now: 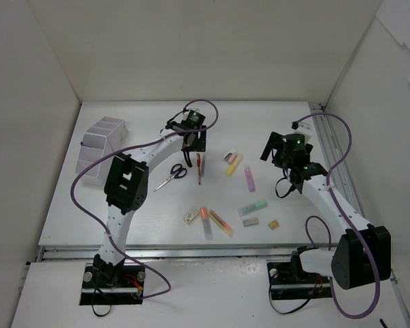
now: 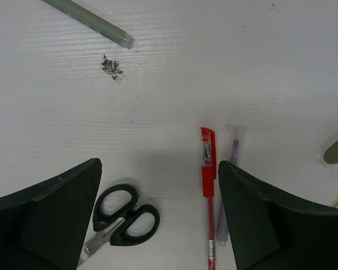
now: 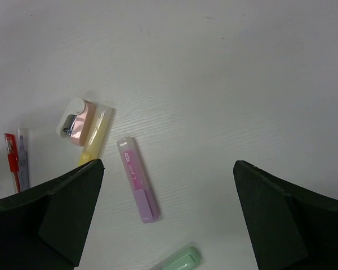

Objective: Sort the stationery into containers
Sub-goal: Pick up the pen from the center of the board.

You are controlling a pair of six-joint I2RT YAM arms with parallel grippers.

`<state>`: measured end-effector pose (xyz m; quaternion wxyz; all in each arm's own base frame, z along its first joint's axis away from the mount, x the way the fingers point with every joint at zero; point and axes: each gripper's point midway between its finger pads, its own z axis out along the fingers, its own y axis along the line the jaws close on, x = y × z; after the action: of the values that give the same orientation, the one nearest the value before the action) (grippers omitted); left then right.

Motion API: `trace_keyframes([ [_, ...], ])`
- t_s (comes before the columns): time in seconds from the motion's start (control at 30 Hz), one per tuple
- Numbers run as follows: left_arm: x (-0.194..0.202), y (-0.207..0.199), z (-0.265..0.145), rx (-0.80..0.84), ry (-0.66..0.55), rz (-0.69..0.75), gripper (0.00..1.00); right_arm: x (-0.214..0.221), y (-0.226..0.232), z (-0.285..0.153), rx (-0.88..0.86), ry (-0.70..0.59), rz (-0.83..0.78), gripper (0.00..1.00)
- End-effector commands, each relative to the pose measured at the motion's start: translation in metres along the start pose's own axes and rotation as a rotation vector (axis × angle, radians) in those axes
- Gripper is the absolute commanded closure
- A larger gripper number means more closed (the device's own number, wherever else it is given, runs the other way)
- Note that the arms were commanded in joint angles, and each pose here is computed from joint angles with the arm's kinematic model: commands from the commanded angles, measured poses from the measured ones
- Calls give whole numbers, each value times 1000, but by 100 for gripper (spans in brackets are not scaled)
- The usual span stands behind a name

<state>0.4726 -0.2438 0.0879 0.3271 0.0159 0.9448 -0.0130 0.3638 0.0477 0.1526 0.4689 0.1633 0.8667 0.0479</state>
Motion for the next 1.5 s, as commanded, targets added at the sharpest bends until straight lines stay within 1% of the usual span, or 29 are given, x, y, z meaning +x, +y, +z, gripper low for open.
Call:
trace_keyframes([
  [0.0, -19, -17, -15, 22, -41, -22, 21, -15, -1, 1, 15, -44, 15, 2],
  [0.2, -1, -16, 1, 6, 8, -18, 23, -12, -2, 2, 18, -35, 11, 2],
  [0.3, 7, -22, 7, 10, 30, -9, 27, -9, -1, 6, 17, -22, 25, 2],
  [0.37, 14, -22, 11, 9, 52, -1, 31, -8, 1, 8, 13, -14, 23, 2],
  [0.4, 17, -21, 13, 7, 61, 1, 36, -6, 0, 11, 17, -5, 20, 2],
  [0.5, 27, -24, 16, 1, 79, 9, 39, -3, 0, 14, 19, 7, 18, 2],
  [0.6, 31, -25, 18, -10, 81, 26, 44, -1, 3, 16, 9, 17, 19, 2],
  [0.7, 36, -23, 20, -21, 96, 35, 53, 0, 4, 17, 8, 24, 21, 2],
  [0.73, 39, -24, 21, -13, 104, 36, 60, 0, 3, 17, 10, 23, 20, 2],
  [0.77, 43, -25, 21, -6, 118, 33, 63, 0, 2, 17, 13, 22, 21, 2],
  [0.8, 46, -25, 21, -4, 126, 30, 69, 0, 2, 17, 12, 23, 20, 2],
  [0.93, 52, -21, 18, -8, 136, 18, 76, 0, 2, 16, 14, 20, 22, 2],
  [0.97, 54, -20, 18, -10, 136, 15, 80, 0, 2, 16, 13, 19, 22, 2],
  [1.07, 51, -20, 15, -11, 134, 12, 89, 1, 2, 17, 12, 22, 22, 2],
  [1.1, 50, -21, 14, -9, 130, 13, 96, 0, 3, 16, 10, 22, 21, 2],
  [1.17, 46, -23, 14, -1, 123, 13, 100, -1, 2, 15, 8, 19, 16, 2],
  [1.27, 27, -22, 9, 31, 76, 12, 100, -1, 4, 15, 2, 19, 2, 2],
  [1.37, 0, -18, -6, 83, 8, 15, 100, -2, 7, 14, -24, 13, -11, 2],
  [1.4, -20, -16, -18, 108, -51, 4, 100, -3, 10, 14, -46, 5, -13, 2],
  [1.43, -25, -18, -26, 134, -73, 25, 100, -4, 13, 12, -66, -3, -17, 2],
  [1.47, -41, -19, -32, 163, -126, 19, 100, -7, 15, 10, -85, -16, -25, 2],
])
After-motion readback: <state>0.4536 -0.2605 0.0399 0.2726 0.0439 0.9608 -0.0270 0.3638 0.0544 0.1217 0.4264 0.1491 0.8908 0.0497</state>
